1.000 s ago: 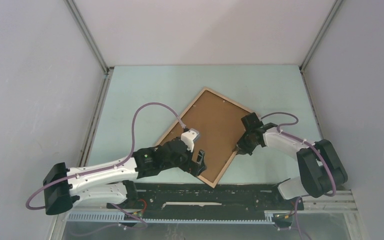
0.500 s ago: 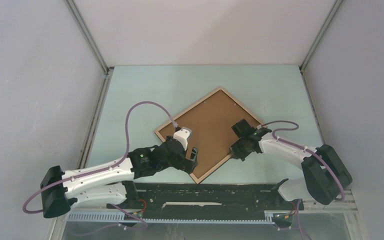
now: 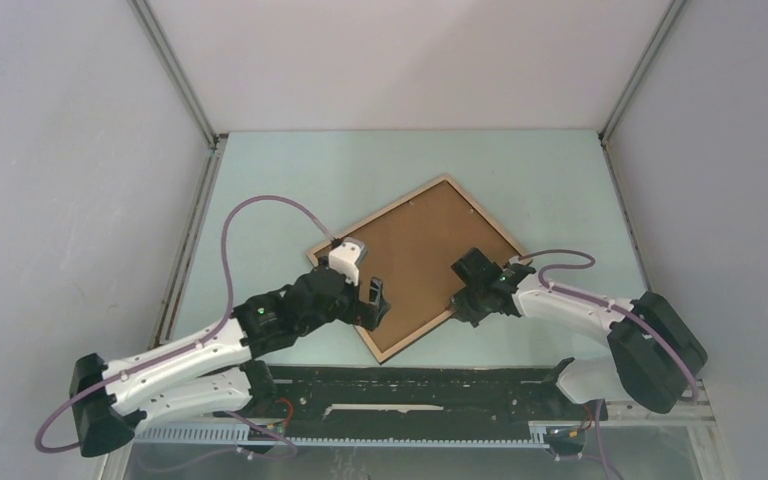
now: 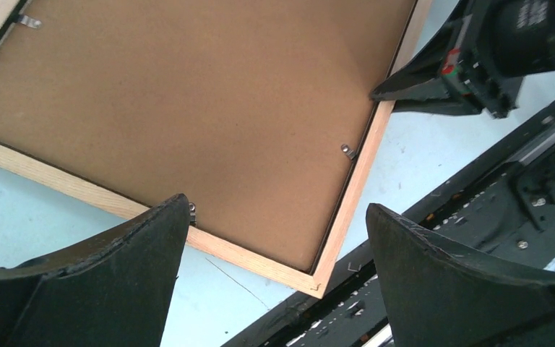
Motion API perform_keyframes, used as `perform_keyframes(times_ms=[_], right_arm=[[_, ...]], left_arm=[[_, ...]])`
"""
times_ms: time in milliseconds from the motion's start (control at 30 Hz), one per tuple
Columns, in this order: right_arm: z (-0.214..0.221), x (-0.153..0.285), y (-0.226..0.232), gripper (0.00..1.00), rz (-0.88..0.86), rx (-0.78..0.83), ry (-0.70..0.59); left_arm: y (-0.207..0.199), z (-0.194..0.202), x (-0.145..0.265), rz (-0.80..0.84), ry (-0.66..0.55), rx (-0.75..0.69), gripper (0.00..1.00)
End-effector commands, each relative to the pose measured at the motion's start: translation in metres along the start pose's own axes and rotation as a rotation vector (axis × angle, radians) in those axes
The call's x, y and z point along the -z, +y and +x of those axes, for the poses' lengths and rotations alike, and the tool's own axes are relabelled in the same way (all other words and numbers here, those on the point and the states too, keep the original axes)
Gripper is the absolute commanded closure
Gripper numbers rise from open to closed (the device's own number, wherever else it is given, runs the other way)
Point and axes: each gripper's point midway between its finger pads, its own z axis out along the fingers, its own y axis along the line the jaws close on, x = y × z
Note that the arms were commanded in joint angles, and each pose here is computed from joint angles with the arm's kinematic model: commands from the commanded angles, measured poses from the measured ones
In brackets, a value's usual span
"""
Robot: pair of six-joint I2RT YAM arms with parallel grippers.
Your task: Put the photo into the frame
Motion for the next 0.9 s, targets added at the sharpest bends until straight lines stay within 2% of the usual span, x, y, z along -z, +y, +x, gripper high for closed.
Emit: perform_keyframes(times_ms=[0, 533, 833, 867], right_arm=[[-0.003, 0.028, 0.055, 1.00, -0.224, -0.070, 0.008], [-0.015, 0.052, 0.055, 1.00, -0.212, -0.144, 0.154], [-0.016, 0.057, 0.049, 1.00, -0.174, -0.184, 0.191], [-0.018, 0.060, 0.046, 1.00, -0.164, -0.195, 0.197]], left_arm=[[-0.008, 0.002, -0.017, 0.035, 0.013, -0.082, 0.00], [-0.053, 0.036, -0.044, -0.030, 0.054, -0.470, 0.00], [-0.070, 0.047, -0.073, -0.155, 0.057, -0.641, 0.00], [-0.071, 0.052, -0.080, -0.169, 0.050, -0.698, 0.00]])
